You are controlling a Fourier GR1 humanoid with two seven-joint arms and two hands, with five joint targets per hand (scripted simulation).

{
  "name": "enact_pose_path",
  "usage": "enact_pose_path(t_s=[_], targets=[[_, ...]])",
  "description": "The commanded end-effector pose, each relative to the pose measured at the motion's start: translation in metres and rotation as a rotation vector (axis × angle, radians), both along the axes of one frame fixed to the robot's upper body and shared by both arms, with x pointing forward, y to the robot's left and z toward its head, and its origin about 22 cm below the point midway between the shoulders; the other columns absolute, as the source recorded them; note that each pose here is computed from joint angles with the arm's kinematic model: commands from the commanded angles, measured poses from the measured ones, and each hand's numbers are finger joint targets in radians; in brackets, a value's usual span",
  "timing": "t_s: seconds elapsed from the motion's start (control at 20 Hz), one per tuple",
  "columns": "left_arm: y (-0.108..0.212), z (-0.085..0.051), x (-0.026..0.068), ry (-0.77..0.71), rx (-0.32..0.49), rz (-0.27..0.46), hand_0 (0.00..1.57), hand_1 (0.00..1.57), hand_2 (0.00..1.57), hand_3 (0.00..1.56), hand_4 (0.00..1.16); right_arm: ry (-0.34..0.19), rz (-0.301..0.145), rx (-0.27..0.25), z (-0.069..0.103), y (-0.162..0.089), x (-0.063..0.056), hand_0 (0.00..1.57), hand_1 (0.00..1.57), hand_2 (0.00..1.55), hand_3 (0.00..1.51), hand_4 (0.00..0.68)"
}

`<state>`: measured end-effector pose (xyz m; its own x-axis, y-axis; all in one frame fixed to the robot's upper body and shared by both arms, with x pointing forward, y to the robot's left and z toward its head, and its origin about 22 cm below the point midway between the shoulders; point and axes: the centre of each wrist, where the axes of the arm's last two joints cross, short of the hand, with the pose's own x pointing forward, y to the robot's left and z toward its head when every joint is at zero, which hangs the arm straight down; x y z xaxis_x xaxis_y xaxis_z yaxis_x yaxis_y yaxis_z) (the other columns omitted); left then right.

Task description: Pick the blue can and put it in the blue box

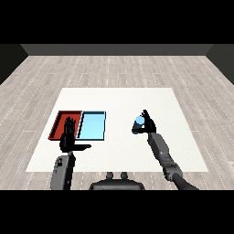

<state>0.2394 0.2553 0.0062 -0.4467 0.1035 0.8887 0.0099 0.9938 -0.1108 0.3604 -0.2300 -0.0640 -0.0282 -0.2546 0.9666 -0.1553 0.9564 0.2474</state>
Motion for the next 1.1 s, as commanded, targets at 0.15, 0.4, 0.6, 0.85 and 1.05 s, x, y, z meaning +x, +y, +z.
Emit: enact_pose_path(t_s=[0.15, 0.4, 0.6, 0.85, 1.05], targets=[[0.02, -0.009, 0.0172, -0.001, -0.008, 0.007, 0.0, 0.0, 0.0, 0.0, 0.0, 0.015, 0.015, -0.003, -0.007, 0.017, 0.002, 0.0, 0.0, 0.0, 0.0, 0.0], [0.023, 0.004, -0.0162, -0.005, 0.006, 0.006, 0.0, 0.0, 0.0, 0.0, 0.0, 0.001, 0.035, 0.004, 0.007, 0.015, 0.018, 0.0, 0.0, 0.0, 0.0, 0.0], [0.01, -0.007, -0.0068, -0.004, -0.035, -0.007, 0.0, 0.0, 0.0, 0.0, 0.0, 0.009, 0.049, 0.001, 0.002, 0.022, 0.011, 0.0, 0.0, 0.0, 0.0, 0.0], [0.0, -0.01, 0.016, 0.0, -0.006, 0.022, 0.0, 0.0, 0.0, 0.0, 0.0, 0.023, -0.028, -0.079, 0.004, 0.019, 0.017, 1.06, 1.06, 1.22, 1.13, 0.177], [-0.011, -0.002, -0.0084, -0.008, -0.008, 0.007, 0.0, 0.0, 0.0, 0.0, 0.0, 0.055, -0.029, -0.172, -0.003, 0.044, 0.013, 1.56, 1.56, 1.48, 1.44, 0.659]])
